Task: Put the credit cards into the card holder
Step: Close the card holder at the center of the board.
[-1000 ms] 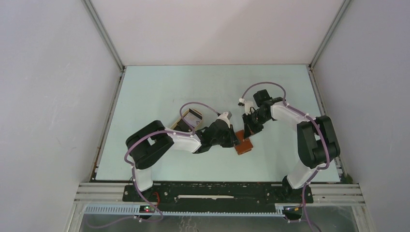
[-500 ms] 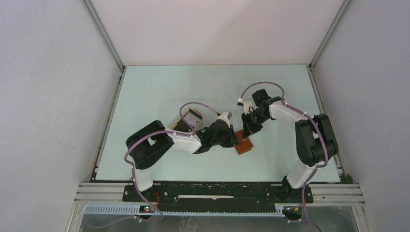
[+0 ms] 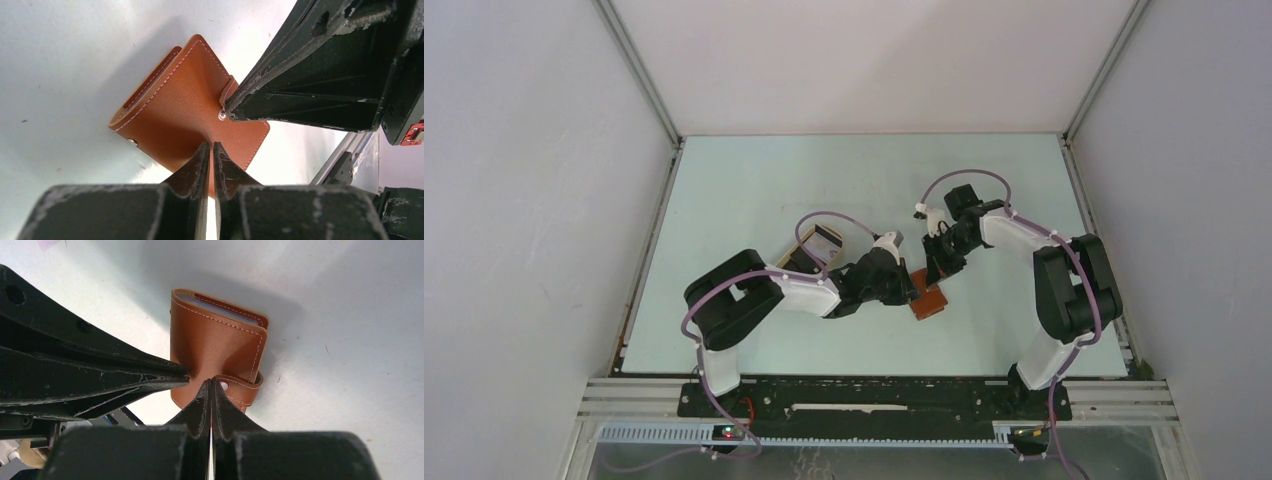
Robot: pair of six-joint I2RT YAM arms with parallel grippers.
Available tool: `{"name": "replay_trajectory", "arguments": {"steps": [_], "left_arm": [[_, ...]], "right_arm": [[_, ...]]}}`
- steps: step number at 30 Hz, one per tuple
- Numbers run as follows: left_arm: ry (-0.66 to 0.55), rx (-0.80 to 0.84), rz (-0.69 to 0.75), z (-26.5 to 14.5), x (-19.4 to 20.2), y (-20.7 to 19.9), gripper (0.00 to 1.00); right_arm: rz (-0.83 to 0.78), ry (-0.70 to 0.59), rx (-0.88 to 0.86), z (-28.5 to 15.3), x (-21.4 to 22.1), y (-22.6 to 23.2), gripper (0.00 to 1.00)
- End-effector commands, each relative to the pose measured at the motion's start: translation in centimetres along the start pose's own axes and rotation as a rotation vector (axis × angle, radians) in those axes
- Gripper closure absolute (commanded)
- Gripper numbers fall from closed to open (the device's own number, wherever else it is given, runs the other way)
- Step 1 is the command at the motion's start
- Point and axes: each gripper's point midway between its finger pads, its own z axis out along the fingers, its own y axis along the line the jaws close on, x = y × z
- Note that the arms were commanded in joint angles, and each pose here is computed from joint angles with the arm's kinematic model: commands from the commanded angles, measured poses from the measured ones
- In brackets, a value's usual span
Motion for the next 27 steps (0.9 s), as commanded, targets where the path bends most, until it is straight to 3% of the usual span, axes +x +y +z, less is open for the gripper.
{"name": "replay_trajectory", "arguments": {"steps": [1, 27], "left_arm": [[-0.006, -0.088, 0.011, -0.2, 0.7, 2.6, 0.89], [-0.007, -0.094, 0.012, -0.4, 0.7, 2.8, 0.90]], "right_arm": [[-0.018, -0.032, -0.037, -0.1, -1.6, 1.2, 1.00], [-0.070, 0.020, -0.046, 0.0, -0.3, 2.3, 1.00]]}}
